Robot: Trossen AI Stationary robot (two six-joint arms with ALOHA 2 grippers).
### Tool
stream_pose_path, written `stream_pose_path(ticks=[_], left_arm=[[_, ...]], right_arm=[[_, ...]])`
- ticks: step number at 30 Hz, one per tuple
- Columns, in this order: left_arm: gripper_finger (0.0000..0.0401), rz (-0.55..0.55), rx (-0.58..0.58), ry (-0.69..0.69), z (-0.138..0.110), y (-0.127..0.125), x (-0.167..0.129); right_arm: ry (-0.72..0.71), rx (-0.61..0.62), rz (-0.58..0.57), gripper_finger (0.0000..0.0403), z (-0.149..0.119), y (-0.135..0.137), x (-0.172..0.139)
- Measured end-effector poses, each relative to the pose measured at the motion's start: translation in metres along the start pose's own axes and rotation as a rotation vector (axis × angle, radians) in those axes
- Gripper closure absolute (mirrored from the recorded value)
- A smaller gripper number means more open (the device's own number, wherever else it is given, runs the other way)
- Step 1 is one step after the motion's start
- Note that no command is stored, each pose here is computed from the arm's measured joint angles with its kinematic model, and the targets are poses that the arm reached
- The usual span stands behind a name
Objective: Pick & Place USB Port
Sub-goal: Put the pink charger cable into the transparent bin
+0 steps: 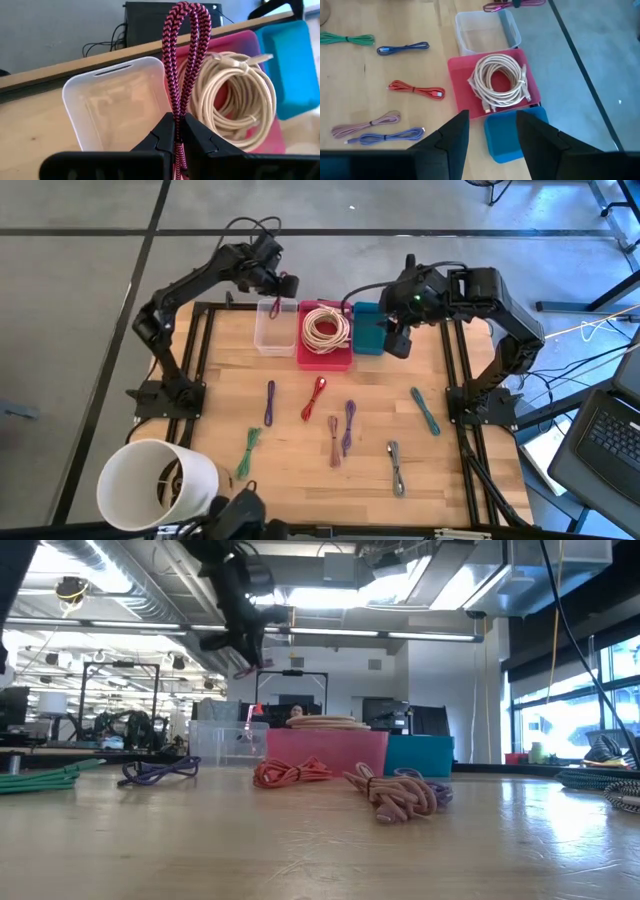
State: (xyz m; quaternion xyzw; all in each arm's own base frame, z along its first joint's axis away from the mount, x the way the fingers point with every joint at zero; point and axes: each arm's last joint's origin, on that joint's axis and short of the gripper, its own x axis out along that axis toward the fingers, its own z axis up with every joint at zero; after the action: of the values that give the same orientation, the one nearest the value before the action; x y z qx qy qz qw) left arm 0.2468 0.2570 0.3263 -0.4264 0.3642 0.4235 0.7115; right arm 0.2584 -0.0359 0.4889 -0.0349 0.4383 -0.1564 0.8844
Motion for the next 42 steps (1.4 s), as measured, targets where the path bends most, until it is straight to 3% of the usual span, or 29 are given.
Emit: stream_pose_path(ticks=[9,17,23,34,42], left_arm=[[0.0389,0.092,-0.044,0.097,-0.001,0.004,0.04],[0.0389,0.171,-0.113,0.222,-0.028,0.023,0.075],[0.0389,0.122,-0.181,0.192,-0.034,0.029,0.094],[0.0389,0.161,-0.277,0.181,-0.031,0.056,0.103],[0.0389,0.183,-0.3,0.18,-0.037,0.059,0.109]], right_arm=[[0.009,0.012,-0.015,0.0237,-0.001,-0.011,0.003],[0.01,-0.008,-0.017,0.0237,-0.001,-0.013,0.003],[0.009,-0.011,0.0,0.0237,-0.001,-0.012,0.003],[0.006,-0.008,0.059,0.0238,-0.001,-0.011,0.003],[0.006,-0.011,0.059,0.0238,-0.001,-0.011,0.003]])
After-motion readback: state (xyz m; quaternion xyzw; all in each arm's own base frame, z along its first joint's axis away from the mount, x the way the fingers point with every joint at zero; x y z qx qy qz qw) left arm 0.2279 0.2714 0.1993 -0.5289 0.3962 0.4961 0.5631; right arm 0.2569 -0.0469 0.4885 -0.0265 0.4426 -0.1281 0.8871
